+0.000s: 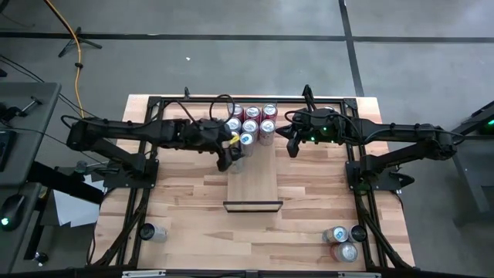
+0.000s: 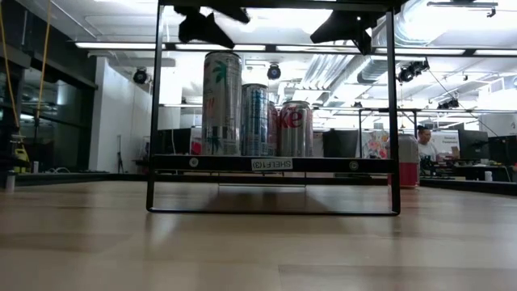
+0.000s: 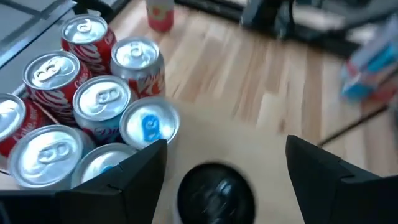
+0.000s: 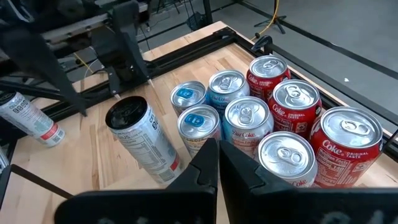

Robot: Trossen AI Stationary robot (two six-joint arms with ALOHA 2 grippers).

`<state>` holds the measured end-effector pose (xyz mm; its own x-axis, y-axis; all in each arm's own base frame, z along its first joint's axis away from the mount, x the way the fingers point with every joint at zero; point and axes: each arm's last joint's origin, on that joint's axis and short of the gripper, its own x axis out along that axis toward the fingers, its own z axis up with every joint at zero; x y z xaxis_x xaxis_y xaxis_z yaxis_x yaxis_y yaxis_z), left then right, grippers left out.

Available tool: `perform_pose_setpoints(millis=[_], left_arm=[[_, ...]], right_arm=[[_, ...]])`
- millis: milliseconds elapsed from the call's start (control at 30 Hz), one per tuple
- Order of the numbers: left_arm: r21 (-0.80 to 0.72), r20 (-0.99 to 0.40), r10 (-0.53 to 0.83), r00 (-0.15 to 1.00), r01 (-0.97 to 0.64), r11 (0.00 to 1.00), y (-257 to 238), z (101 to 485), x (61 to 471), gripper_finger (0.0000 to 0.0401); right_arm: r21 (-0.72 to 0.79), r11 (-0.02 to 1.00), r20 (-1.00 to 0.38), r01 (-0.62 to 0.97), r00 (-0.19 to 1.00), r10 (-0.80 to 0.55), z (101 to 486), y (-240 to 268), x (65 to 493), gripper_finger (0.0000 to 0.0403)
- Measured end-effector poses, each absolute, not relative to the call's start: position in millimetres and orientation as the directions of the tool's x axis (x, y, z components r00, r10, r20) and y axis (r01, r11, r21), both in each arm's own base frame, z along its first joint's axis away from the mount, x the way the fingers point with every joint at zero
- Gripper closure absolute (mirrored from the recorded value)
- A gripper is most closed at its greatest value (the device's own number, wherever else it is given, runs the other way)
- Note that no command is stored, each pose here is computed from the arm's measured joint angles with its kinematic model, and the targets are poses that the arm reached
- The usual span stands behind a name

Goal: Place canned beverage on shelf
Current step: Put the top left white pink soda can on the shelf

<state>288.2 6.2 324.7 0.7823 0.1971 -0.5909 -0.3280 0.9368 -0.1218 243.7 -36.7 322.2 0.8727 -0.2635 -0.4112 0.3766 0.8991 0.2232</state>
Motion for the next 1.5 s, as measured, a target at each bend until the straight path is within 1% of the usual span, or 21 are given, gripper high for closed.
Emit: perform_pose_setpoints(millis=[100,233,333,400,433,500,567,633,667,700,800,900,1033,1100,1233,1400,1500], left_arm=[[-0.154,-0.547,0.233,0.804,-0.370,0.916,-1,328,291,0.0135],[-0.124,-0.524,0.327,0.786,-0.451,0.884,-9,332,290,0.0135],[-0.153,-0.490,0.331,0.806,-0.453,0.878,-14,343,292,0.0137],[-0.186,-0.444,0.319,0.838,-0.434,0.882,-19,353,294,0.0149],[-0.198,-0.427,0.310,0.849,-0.422,0.885,-22,355,294,0.0162],[-0.213,-0.411,0.289,0.865,-0.399,0.892,-27,357,295,0.0204],[-0.225,-0.408,0.274,0.871,-0.387,0.894,-31,357,295,0.0272],[-0.247,-0.411,0.261,0.874,-0.382,0.890,-35,354,295,0.0352],[-0.263,-0.417,0.257,0.872,-0.386,0.884,-36,349,295,0.0376],[-0.283,-0.426,0.253,0.869,-0.394,0.874,-37,344,295,0.0384],[-0.346,-0.451,0.228,0.863,-0.405,0.846,-43,331,294,0.0395],[-0.415,-0.460,0.153,0.875,-0.364,0.834,-51,314,293,0.0399],[-0.528,-0.395,0.113,0.912,-0.326,0.784,-58,303,295,0.0401],[-0.562,-0.405,0.137,0.904,-0.365,0.742,-58,295,293,0.0401],[-0.596,-0.472,0.204,0.858,-0.481,0.642,-63,273,290,0.0401],[-0.648,-0.513,0.244,0.823,-0.558,0.519,-72,255,295,0.0401],[-0.674,-0.541,0.276,0.795,-0.606,0.424,-76,241,300,0.0401]], right_arm=[[0.220,0.899,-0.414,0.380,0.870,-0.267,322,-37,244,0.0402],[0.213,0.897,-0.414,0.387,0.867,-0.276,322,-37,244,0.0402],[0.197,0.902,-0.414,0.383,0.867,-0.277,322,-37,244,0.0402],[0.189,0.904,-0.417,0.384,0.865,-0.281,321,-37,244,0.0402],[0.186,0.902,-0.417,0.389,0.863,-0.286,321,-37,244,0.0402],[0.178,0.895,-0.419,0.408,0.855,-0.306,321,-38,243,0.0402],[0.169,0.890,-0.426,0.423,0.846,-0.321,320,-38,243,0.0402],[0.163,0.889,-0.435,0.429,0.840,-0.325,319,-38,243,0.0402],[0.160,0.888,-0.442,0.430,0.836,-0.325,318,-38,242,0.0402],[0.158,0.888,-0.449,0.431,0.833,-0.324,318,-38,242,0.0402],[0.151,0.888,-0.468,0.435,0.822,-0.323,316,-38,241,0.0402],[0.146,0.887,-0.483,0.438,0.814,-0.322,314,-38,240,0.0402],[0.142,0.887,-0.493,0.439,0.808,-0.322,313,-38,239,0.0402],[0.140,0.887,-0.497,0.440,0.806,-0.321,313,-38,239,0.0402],[0.139,0.887,-0.500,0.441,0.804,-0.321,313,-38,239,0.0402],[0.135,0.886,-0.510,0.443,0.798,-0.321,311,-38,239,0.0402],[0.132,0.886,-0.517,0.444,0.794,-0.320,311,-38,238,0.0402]])
